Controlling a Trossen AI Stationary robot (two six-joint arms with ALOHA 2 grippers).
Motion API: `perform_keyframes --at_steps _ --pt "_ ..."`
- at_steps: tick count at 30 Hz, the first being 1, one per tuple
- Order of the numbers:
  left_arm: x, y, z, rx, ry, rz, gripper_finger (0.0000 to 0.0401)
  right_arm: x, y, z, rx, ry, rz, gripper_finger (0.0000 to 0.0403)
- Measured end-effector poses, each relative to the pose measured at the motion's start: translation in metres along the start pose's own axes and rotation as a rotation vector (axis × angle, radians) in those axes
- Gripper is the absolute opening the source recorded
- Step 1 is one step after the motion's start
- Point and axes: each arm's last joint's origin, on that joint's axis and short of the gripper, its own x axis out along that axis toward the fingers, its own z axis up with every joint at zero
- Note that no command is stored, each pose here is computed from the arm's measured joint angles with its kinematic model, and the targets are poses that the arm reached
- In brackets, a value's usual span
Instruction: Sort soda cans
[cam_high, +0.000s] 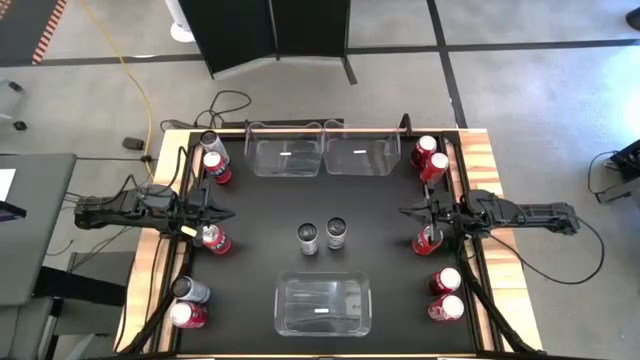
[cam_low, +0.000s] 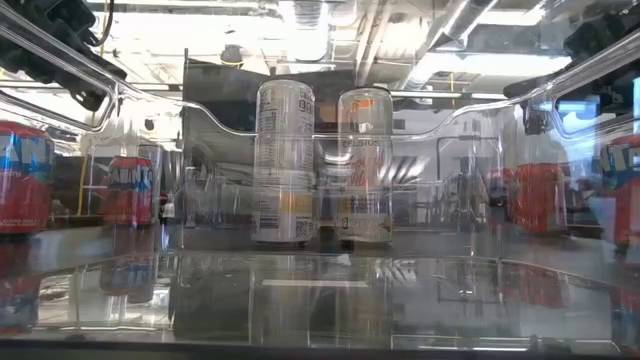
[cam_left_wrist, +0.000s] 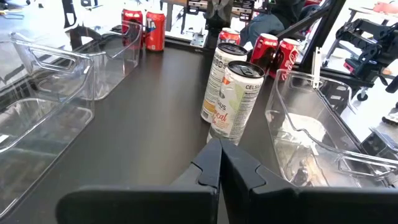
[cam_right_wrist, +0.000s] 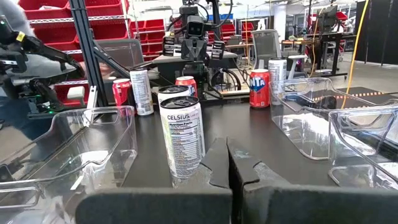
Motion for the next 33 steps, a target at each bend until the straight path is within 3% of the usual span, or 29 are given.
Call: perform_keyframes --at_steps 27,30,33 --pt "0.0000 0.0000 0.0001 0.003 0.000 0.000 0.0000 0.0000 0.0000 0.0000 0.000 0.000 0.000 0.0000" --pt "0.0000 0.0007 0.0021 0.153 -0.023 0.034 0.0000 0.0000 0.0000 0.0000 0.000 0.000 0.000 0.0000" --pt "0.0000 0.0007 0.0025 0.182 -0.027 0.038 0.0000 0.0000 0.0000 0.0000 0.000 0.000 0.000 0.0000"
